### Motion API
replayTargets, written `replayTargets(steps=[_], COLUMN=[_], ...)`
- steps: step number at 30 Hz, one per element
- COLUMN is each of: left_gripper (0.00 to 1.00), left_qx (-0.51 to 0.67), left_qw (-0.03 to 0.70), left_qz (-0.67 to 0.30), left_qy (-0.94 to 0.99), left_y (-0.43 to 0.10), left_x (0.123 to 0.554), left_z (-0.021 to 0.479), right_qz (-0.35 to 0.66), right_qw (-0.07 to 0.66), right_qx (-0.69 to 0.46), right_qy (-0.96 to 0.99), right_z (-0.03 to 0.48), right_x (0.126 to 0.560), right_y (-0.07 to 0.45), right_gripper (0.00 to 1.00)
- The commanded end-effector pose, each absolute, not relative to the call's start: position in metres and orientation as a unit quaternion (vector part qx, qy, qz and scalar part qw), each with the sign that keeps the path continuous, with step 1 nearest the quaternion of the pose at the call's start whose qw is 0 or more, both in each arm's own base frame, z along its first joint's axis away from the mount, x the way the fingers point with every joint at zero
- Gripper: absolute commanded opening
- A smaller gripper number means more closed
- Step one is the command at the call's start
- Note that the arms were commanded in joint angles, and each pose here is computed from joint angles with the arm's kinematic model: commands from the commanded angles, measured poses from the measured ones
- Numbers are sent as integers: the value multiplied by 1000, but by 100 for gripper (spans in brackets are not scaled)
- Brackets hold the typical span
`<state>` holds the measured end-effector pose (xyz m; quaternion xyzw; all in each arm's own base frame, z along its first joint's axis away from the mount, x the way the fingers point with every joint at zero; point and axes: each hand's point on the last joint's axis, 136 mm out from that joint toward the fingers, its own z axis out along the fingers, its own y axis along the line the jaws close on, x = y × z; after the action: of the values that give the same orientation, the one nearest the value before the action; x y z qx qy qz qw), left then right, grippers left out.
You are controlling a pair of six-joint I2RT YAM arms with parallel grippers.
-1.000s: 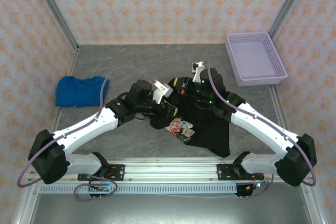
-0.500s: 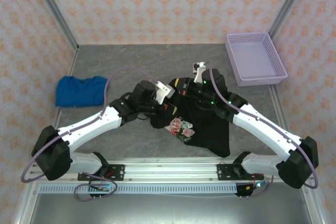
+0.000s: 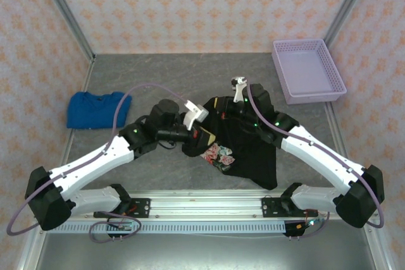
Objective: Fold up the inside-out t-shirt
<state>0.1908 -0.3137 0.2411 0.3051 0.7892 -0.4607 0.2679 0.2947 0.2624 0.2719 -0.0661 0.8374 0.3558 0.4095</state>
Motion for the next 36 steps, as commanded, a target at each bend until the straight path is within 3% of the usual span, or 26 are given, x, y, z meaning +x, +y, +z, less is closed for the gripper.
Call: replayTargets(steps=[1, 5, 10, 16, 24, 27, 34, 36], left_gripper=[7, 24, 38, 43, 49, 40, 1, 0], left_qx=[393, 437, 404, 237, 166, 120, 95, 93], left_qw=[202, 160, 225, 298, 336, 352, 349, 351], left_qz=[-465, -451, -427, -316, -253, -211, -200, -191], left_qy=[767, 762, 777, 869, 892, 904, 910, 912], left_y=[-333, -340, -329, -290, -291, -274, -255, -248], left_x=[146, 124, 146, 225, 273, 300, 344, 356], left_z=[235, 222, 223, 202, 189, 172, 151, 148], right_qz=[330, 313, 303, 321, 385, 390, 386, 384], right_qw=[441, 433, 420, 423, 398, 393, 357, 345], right_qx=[-56, -50, -49, -35, -15, -11, -13, -14], right_qy=[833, 844, 854, 847, 833, 833, 851, 856], right_z=[289, 278, 262, 267, 277, 280, 267, 259], right_x=[303, 302, 293, 288, 282, 277, 266, 265], right_y=[250, 243, 235, 233, 248, 246, 245, 247], right_gripper=[0, 0, 0, 0, 0, 0, 0, 0])
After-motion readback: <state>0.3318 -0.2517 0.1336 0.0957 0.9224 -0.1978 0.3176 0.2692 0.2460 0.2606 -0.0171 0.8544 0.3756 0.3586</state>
